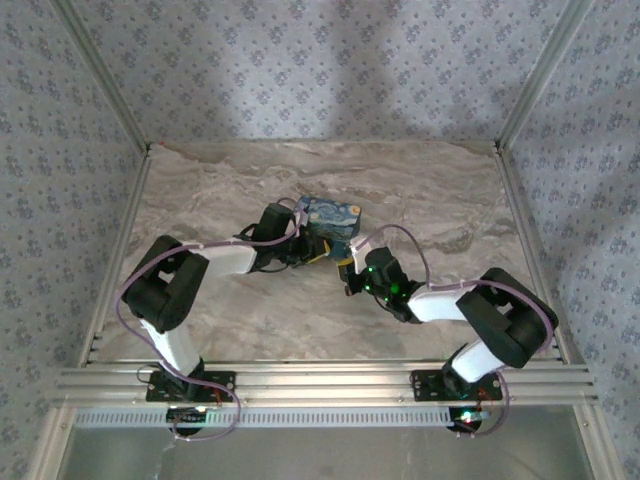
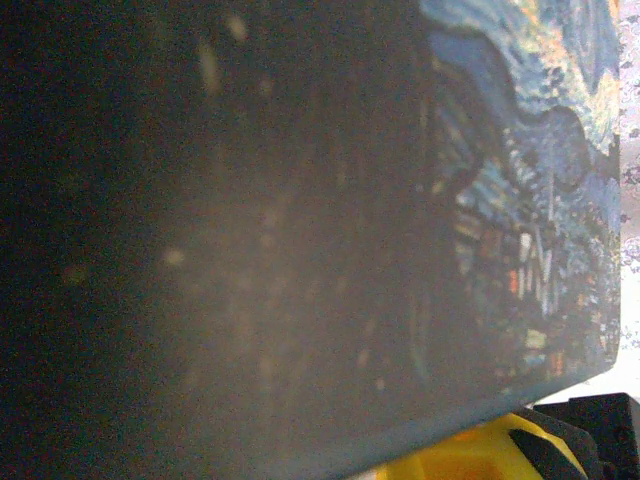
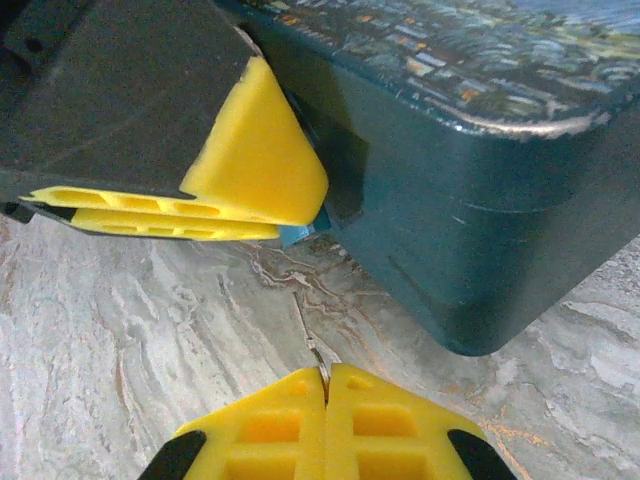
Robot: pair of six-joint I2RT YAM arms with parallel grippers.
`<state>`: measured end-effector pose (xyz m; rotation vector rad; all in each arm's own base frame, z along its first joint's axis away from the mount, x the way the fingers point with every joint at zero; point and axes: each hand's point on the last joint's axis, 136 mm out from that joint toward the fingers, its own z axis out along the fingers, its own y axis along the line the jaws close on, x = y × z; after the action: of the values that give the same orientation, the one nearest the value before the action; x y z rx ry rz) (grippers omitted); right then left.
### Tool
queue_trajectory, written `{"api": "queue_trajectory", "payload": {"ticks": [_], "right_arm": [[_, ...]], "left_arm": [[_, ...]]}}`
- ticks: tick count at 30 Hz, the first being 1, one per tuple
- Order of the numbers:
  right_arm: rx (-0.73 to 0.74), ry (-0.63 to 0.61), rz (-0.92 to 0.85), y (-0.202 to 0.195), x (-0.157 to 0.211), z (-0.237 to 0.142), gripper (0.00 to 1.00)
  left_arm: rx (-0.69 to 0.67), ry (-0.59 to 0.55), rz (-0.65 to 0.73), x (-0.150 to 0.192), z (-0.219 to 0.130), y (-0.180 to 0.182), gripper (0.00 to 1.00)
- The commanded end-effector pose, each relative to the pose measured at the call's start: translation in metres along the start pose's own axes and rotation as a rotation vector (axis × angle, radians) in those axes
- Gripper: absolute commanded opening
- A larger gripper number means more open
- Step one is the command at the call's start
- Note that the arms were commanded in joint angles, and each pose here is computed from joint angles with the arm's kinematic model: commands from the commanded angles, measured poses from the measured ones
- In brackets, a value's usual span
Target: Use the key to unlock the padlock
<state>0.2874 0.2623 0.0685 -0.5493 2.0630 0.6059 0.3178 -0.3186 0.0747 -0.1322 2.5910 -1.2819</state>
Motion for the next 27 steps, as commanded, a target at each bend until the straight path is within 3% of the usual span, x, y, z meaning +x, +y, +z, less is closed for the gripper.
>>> {"api": "queue_trajectory", "payload": {"ticks": [1,27], "right_arm": [[0.012,-0.04,0.016,-0.001,-0.008,0.005,0.0],[0.011,-0.066,0.047,0.0,-0.016,0.017,0.0]], "left_arm": [[0.086,-0.01,0.025,-0.005,-0.01,-0.032,0.18],[0.084,-0.002,0.015,-0.003,-0.006,-0.029,0.18]]}}
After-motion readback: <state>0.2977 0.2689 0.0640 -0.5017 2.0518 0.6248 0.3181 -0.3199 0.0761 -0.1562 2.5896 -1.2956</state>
